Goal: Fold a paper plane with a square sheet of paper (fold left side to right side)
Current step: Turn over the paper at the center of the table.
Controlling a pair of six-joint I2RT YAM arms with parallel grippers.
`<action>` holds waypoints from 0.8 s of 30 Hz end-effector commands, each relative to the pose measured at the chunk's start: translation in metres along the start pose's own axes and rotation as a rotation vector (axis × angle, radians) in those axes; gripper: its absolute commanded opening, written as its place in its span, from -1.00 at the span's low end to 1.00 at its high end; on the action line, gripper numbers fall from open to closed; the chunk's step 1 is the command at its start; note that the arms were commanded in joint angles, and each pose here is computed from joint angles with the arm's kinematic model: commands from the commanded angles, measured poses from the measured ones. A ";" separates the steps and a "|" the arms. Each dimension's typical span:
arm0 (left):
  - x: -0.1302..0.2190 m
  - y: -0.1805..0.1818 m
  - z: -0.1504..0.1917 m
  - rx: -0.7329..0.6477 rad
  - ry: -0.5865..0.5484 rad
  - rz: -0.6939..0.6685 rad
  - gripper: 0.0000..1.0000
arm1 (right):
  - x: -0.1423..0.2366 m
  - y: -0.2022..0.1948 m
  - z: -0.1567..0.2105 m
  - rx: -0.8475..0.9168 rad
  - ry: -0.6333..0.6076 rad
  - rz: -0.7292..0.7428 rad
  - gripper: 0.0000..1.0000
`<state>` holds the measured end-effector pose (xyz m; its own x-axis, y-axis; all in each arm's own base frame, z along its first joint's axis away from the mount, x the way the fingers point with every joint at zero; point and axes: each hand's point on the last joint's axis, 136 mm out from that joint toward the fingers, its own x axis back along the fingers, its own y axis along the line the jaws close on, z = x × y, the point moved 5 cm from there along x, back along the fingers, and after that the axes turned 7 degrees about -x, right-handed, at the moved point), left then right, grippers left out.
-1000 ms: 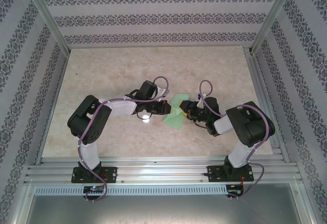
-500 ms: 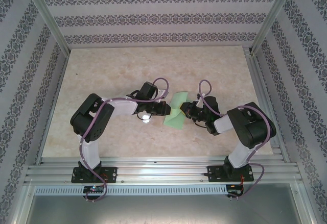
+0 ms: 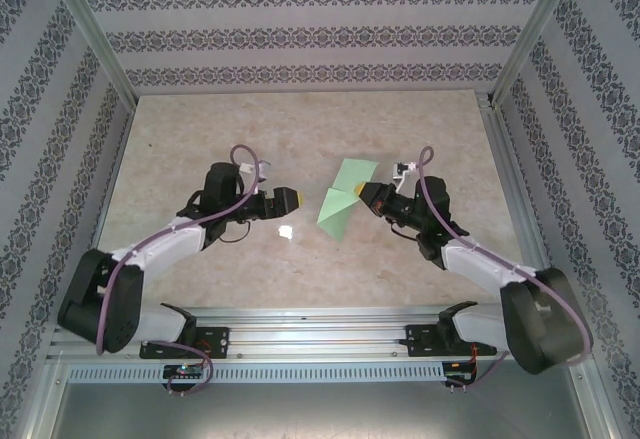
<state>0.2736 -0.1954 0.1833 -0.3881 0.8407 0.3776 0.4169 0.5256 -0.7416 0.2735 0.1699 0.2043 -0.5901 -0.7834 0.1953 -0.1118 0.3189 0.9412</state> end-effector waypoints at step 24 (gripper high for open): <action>0.087 -0.179 -0.014 -0.264 -0.207 0.584 0.65 | 0.016 0.184 0.035 0.217 0.187 -0.338 -1.00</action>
<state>0.1876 -0.2115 0.3276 -0.2357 0.9662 -0.1041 0.7107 0.0983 -0.6965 0.2154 0.2302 0.3586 -0.3443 -0.9387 -0.0149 -0.4207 0.1400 0.8963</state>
